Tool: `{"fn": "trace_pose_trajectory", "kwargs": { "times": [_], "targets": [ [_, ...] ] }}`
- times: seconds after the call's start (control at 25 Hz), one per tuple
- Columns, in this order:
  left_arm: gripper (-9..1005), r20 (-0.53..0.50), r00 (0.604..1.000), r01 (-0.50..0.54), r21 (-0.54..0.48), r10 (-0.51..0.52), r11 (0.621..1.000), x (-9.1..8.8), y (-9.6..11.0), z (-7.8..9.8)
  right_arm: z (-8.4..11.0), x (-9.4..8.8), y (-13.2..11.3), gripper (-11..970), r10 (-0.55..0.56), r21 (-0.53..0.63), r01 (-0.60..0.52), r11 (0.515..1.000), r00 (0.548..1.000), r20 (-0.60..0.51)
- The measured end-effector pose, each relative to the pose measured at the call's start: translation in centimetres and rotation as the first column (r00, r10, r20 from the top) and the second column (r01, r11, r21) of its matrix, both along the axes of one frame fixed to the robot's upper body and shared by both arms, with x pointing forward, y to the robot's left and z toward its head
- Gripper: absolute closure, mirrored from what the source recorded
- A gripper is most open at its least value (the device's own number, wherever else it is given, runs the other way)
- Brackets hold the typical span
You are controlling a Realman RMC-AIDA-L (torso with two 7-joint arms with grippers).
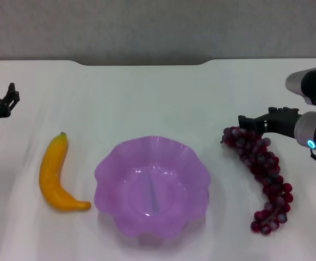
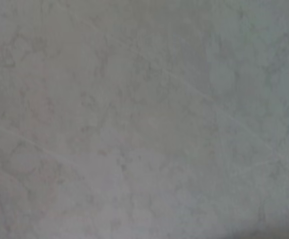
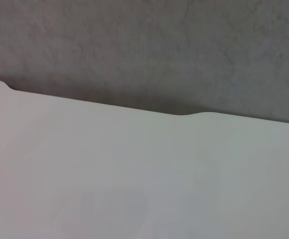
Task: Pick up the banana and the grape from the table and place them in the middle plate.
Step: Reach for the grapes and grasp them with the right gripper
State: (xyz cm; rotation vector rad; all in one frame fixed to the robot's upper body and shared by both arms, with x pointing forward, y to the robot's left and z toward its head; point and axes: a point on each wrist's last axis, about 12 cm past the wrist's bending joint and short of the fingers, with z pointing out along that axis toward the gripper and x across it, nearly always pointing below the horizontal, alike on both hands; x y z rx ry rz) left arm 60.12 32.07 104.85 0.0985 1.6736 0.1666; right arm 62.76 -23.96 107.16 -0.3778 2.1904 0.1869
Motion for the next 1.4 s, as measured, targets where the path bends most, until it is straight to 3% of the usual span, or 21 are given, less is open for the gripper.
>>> {"fn": "trace_pose_trajectory", "kwargs": {
  "times": [0.56, 1.04, 1.4],
  "targets": [
    [118, 0.000, 1.000, 0.004, 0.001, -0.004, 1.000, 0.1, -0.1, 0.0, -1.9, -1.0, -0.9, 72, -0.030, -0.009, 0.030, 1.000, 0.997, -0.065],
    [119, 0.004, 1.000, 0.010, 0.000, -0.010, 1.000, 0.3, -0.4, 0.2, -3.4, -2.1, 0.8, 73, 0.024, -0.032, -0.027, 0.999, 0.996, -0.091],
    [118, 0.001, 1.000, 0.007, 0.001, -0.007, 1.000, 0.2, -0.3, 0.1, -4.1, -2.5, 0.5, 73, 0.012, -0.034, -0.015, 0.999, 0.993, -0.113]
  ]
}}
